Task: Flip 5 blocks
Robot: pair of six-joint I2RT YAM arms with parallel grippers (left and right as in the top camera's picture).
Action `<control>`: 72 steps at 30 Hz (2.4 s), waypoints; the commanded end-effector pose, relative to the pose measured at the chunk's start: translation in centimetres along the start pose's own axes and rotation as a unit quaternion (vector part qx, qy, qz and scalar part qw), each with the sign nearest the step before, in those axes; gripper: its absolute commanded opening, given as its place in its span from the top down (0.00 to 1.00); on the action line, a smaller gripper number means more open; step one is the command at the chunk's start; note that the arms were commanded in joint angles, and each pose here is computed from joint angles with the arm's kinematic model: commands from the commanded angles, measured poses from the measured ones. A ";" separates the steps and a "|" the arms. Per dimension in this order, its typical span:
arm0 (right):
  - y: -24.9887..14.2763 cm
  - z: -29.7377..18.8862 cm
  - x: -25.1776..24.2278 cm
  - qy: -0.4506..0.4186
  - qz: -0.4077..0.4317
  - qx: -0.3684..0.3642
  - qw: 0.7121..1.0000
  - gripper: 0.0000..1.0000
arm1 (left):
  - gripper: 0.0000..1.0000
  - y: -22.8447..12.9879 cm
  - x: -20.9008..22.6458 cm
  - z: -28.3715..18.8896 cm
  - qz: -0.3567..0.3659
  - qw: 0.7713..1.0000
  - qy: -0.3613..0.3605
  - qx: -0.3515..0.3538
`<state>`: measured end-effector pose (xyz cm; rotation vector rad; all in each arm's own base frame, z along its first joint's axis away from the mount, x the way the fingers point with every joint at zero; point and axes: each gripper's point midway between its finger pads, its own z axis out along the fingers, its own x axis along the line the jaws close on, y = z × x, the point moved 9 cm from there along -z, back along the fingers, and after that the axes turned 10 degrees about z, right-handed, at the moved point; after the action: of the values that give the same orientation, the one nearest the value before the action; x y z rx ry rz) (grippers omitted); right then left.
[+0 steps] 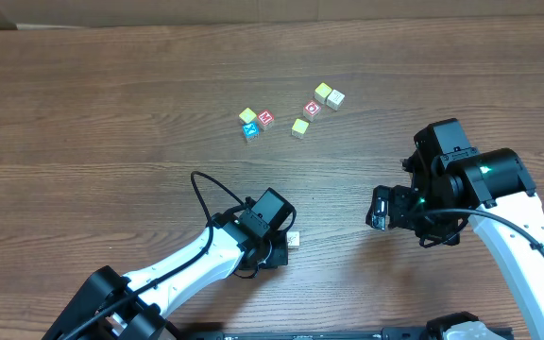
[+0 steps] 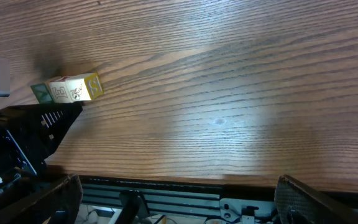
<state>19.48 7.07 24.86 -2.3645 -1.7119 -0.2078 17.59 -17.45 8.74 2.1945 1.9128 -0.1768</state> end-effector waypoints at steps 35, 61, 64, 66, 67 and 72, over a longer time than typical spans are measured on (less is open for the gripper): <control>0.0 -0.1 0.3 0.011 -0.004 -0.009 1.000 0.00 | 0.96 1.0 5.2 -1.8 -0.075 0.990 0.112 -0.031; 0.0 -0.1 0.2 0.011 -0.003 -0.008 1.000 0.00 | 0.96 2.4 4.4 -1.4 -0.061 0.994 0.072 -0.062; 0.0 -0.1 0.2 0.011 -0.003 -0.008 1.000 0.00 | 0.96 2.4 4.4 -1.4 -0.061 0.994 0.072 -0.062; 0.0 -0.1 0.2 0.011 -0.003 -0.008 1.000 0.00 | 0.96 2.4 4.3 -1.4 -0.059 0.994 0.070 -0.063; 0.0 -0.1 0.2 0.011 -0.003 -0.008 1.000 0.00 | 0.96 2.5 4.3 -1.4 -0.054 0.994 0.068 -0.065; 0.0 -0.1 0.2 0.010 -0.003 -0.008 1.000 0.00 | 0.96 2.6 4.1 -1.4 -0.050 0.994 0.063 -0.068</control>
<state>19.71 7.14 24.87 -2.3661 -1.7160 -0.2295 20.72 -13.47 9.61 2.0452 2.0572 0.0896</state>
